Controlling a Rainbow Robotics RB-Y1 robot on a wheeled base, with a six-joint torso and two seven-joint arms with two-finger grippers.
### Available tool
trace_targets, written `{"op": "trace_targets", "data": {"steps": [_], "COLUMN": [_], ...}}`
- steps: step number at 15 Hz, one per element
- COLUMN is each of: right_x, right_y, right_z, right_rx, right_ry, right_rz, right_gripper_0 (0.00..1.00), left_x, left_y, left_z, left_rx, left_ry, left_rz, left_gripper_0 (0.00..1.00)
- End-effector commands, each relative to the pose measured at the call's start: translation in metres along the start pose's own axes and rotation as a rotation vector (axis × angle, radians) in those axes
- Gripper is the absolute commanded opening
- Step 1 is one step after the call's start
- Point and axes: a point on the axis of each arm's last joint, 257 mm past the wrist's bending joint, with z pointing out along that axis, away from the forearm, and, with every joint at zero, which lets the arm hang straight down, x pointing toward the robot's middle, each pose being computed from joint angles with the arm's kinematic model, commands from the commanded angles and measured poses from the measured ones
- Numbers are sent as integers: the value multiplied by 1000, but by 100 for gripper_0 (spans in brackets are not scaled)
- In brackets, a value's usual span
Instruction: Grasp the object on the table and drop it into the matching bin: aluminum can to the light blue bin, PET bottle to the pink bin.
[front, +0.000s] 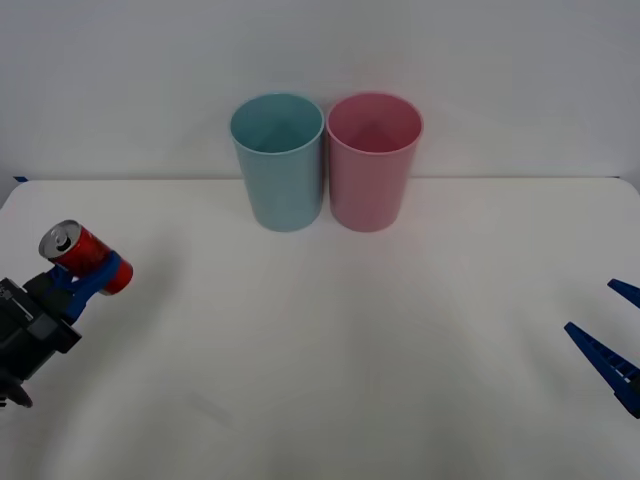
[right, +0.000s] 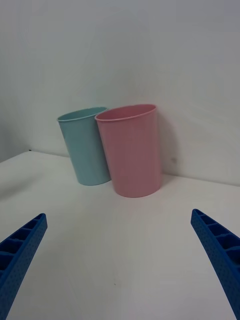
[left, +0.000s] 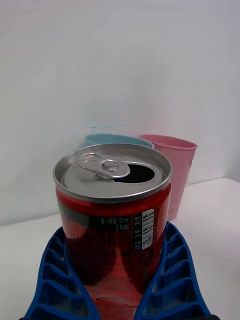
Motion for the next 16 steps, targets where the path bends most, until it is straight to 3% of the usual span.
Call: {"op": "trace_targets", "data": {"steps": [1, 3, 11, 16], "right_x": [0, 0, 0, 0], "right_y": [0, 0, 0, 0], "right_z": [0, 0, 0, 0], "right_rx": [0, 0, 0, 0], "right_ry": [0, 0, 0, 0], "right_rz": [0, 0, 0, 0], "right_gripper_0": [100, 100, 100, 100], "left_x": [-20, -37, -81, -82], "left_y": [3, 4, -7, 7], "left_z": [30, 51, 152, 217], "left_rx": [11, 5, 74, 95], "left_ry": [-14, -16, -30, -15], "left_rz": [-4, -18, -125, -128], "left_gripper_0": [0, 0, 0, 0]}}
